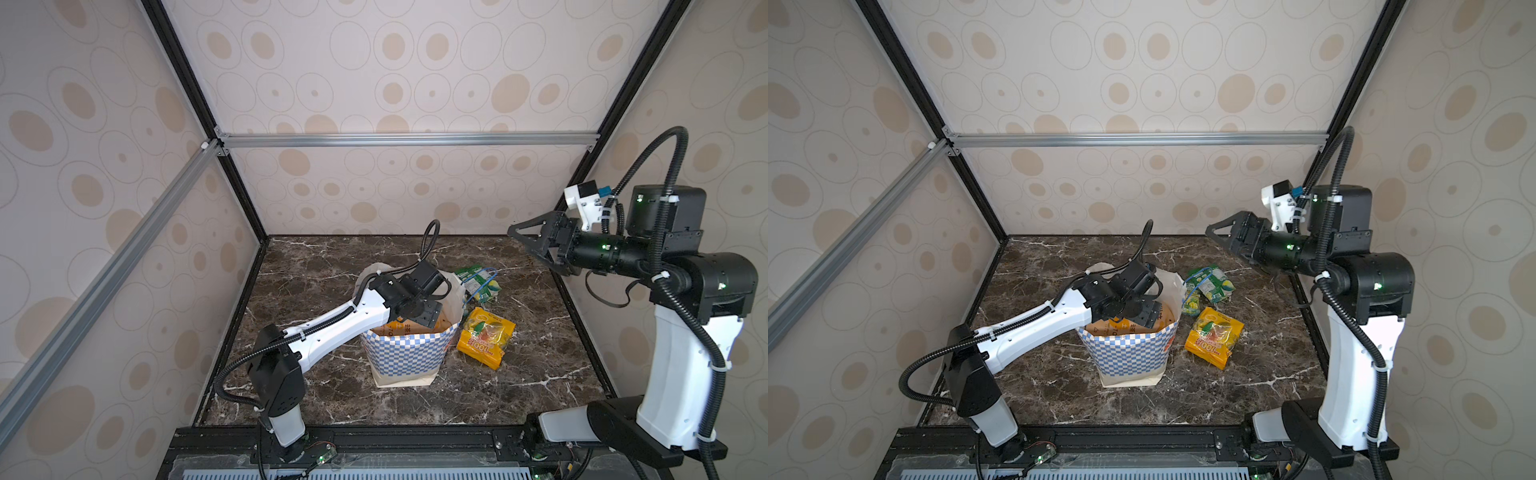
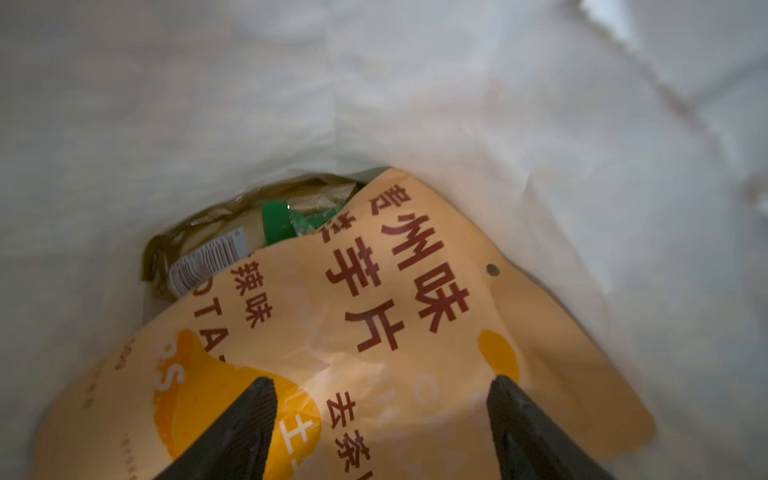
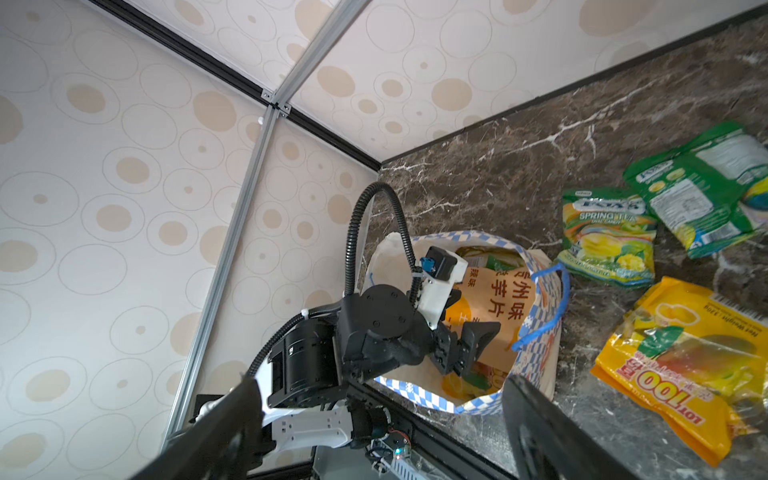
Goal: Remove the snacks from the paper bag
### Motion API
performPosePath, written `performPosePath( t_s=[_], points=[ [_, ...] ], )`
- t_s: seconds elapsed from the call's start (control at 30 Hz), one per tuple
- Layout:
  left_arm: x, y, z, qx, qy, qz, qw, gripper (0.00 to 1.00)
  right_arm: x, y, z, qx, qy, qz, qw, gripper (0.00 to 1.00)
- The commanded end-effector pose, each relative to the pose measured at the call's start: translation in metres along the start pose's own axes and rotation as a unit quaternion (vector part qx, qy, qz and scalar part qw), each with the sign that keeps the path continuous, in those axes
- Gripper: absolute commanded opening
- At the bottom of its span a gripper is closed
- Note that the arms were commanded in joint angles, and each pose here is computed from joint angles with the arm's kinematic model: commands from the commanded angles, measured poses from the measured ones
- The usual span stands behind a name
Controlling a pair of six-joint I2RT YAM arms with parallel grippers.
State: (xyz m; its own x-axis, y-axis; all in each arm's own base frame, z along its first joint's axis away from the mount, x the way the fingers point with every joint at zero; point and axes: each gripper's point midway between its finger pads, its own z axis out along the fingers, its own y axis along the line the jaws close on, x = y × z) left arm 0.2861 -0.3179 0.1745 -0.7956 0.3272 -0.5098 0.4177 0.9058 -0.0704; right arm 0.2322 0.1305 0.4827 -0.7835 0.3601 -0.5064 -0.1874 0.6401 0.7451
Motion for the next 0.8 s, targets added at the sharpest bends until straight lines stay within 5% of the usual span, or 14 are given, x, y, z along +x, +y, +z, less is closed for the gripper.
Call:
performPosePath(
  t_s=[0.0, 0.33, 0.5, 0.77],
  points=[
    [-0.003, 0.003, -0.008, -0.008, -0.027, -0.045, 0.999, 0.8, 0.022, -0.01, 0.0, 0.007, 0.028, -0.014, 0.999, 0.97],
    [0.027, -0.002, 0.04, -0.017, 0.046, -0.038, 0.998, 0.87, 0.058, -0.02, 0.0, 0.019, 0.112, -0.047, 0.992, 1.0],
    [0.041, 0.006, 0.061, -0.029, 0.037, -0.051, 0.998, 0.87, 0.066, -0.025, 0.001, 0.023, 0.131, -0.043, 0.99, 1.0],
    [0.059, 0.008, 0.085, -0.037, 0.056, -0.053, 0.996, 0.77, 0.065, -0.024, 0.004, 0.013, 0.112, -0.045, 0.993, 1.0]
  ],
)
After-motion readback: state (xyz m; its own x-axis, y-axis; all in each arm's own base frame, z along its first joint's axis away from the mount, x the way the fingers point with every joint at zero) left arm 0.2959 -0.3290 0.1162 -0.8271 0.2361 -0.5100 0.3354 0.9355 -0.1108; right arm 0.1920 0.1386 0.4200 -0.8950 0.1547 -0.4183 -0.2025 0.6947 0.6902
